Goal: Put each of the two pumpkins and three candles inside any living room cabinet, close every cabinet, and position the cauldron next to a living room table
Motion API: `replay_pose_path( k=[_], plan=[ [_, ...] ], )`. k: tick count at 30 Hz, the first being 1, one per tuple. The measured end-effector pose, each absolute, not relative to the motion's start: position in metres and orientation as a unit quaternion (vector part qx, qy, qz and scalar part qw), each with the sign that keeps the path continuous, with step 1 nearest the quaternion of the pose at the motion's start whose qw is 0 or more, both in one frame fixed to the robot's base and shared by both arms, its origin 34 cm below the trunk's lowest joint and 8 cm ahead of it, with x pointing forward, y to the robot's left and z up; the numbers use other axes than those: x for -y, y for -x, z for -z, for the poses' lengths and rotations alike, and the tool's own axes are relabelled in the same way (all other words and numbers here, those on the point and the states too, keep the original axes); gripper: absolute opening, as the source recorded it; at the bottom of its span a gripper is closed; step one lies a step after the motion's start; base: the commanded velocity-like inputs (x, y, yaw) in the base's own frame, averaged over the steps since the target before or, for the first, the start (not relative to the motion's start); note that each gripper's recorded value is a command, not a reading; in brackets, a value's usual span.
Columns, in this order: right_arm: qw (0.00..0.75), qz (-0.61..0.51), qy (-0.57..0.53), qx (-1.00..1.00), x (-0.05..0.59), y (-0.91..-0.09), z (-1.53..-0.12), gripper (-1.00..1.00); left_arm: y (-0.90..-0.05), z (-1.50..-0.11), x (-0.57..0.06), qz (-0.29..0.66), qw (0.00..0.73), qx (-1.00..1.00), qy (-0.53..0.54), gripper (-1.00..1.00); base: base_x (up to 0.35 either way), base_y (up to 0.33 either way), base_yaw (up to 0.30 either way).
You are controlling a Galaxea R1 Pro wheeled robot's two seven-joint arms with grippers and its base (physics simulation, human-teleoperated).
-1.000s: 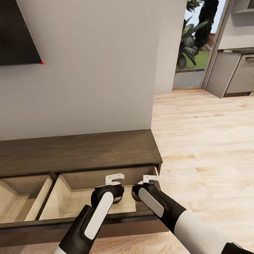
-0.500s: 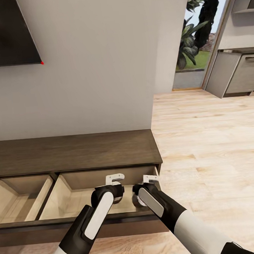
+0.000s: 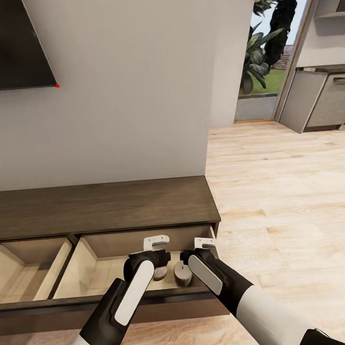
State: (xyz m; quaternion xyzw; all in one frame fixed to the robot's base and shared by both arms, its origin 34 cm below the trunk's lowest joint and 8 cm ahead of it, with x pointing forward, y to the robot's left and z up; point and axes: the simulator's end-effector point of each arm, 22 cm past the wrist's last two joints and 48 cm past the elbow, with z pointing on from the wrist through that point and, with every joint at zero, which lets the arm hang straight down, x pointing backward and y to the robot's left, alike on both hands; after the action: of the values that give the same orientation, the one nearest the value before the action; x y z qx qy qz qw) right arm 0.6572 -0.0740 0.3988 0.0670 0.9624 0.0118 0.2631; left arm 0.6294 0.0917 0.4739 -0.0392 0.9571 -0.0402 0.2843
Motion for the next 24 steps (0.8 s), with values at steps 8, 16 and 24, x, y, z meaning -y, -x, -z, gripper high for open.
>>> replay_pose_path(
  k=[8, 16, 24],
  plan=[
    [0.263, -0.012, -0.067, -0.962, 0.074, -0.657, -0.399, 1.0, -0.63, -0.476, -0.091, 0.041, 0.287, -0.956, 0.039, 1.0, 0.0, 0.0, 0.0],
    [0.264, -0.012, -0.067, -0.962, 0.074, -0.66, -0.408, 1.0, -0.632, -0.485, -0.091, 0.041, 0.287, -0.956, 0.039, 1.0, 0.0, 0.0, 0.0],
    [0.263, -0.012, -0.067, -0.962, 0.074, -0.664, -0.425, 1.0, -0.637, -0.502, -0.091, 0.041, 0.286, -0.957, 0.039, 1.0, 0.0, 0.0, 0.0]
  ],
)
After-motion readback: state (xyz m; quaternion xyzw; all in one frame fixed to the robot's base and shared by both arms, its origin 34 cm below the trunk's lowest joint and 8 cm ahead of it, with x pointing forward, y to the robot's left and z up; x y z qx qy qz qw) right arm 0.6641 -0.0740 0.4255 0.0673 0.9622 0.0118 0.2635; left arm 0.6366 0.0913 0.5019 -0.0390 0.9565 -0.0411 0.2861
